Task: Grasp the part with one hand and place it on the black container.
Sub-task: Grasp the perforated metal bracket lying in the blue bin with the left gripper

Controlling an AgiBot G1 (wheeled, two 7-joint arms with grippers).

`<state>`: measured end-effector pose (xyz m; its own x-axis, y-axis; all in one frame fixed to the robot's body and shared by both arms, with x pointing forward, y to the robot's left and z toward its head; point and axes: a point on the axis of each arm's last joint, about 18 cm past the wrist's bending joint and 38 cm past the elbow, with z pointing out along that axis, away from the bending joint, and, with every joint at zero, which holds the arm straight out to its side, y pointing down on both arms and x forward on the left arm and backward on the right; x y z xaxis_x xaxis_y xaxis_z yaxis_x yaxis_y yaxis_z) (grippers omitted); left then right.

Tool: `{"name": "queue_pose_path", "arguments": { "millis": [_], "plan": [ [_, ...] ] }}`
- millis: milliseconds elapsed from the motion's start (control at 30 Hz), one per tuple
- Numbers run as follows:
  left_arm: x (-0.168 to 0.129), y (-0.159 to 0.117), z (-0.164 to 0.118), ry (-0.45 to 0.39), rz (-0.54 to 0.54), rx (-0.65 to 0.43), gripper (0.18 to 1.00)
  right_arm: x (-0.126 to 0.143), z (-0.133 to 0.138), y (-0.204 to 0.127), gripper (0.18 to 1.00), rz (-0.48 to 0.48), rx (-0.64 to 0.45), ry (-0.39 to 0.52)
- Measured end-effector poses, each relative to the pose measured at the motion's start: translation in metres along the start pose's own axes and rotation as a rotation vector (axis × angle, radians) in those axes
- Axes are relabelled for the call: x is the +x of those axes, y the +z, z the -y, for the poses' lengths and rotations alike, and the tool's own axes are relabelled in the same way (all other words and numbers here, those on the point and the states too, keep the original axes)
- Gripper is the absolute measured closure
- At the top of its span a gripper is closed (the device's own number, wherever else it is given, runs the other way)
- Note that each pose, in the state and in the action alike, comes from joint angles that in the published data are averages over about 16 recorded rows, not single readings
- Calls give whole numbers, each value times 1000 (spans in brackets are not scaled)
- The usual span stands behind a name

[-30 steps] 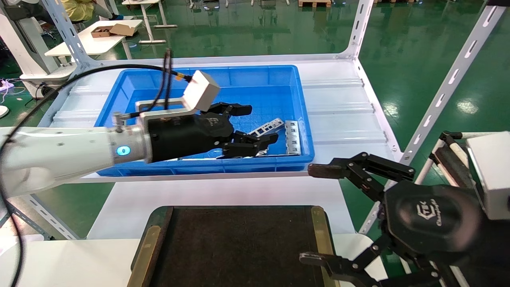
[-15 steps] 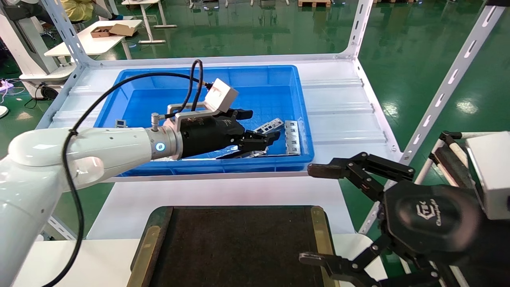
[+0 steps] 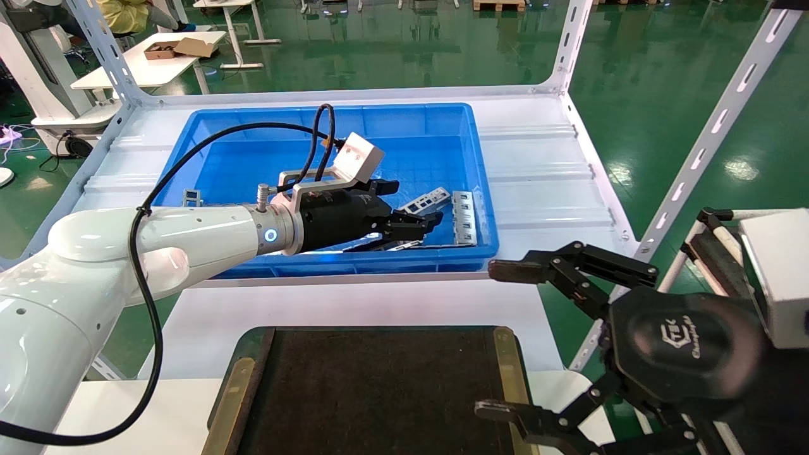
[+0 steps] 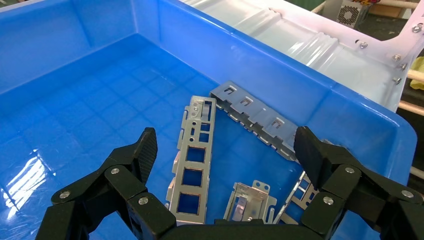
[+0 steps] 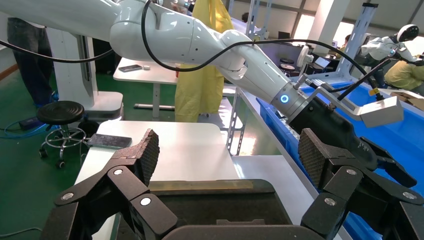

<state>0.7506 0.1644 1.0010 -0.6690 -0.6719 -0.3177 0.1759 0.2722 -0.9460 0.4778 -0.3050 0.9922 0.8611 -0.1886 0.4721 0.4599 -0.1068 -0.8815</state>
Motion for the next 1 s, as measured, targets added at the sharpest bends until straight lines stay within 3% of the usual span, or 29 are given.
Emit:
{"name": "queue_pose_path", "arguments": {
  "millis": [633, 1000],
  "plan": [
    [0, 11, -12, -31, 62, -38, 211, 0, 0, 0, 198, 0, 0, 0],
    [-1, 13, -16, -44, 86, -51, 314, 0, 0, 0, 313, 0, 0, 0]
  ]
}}
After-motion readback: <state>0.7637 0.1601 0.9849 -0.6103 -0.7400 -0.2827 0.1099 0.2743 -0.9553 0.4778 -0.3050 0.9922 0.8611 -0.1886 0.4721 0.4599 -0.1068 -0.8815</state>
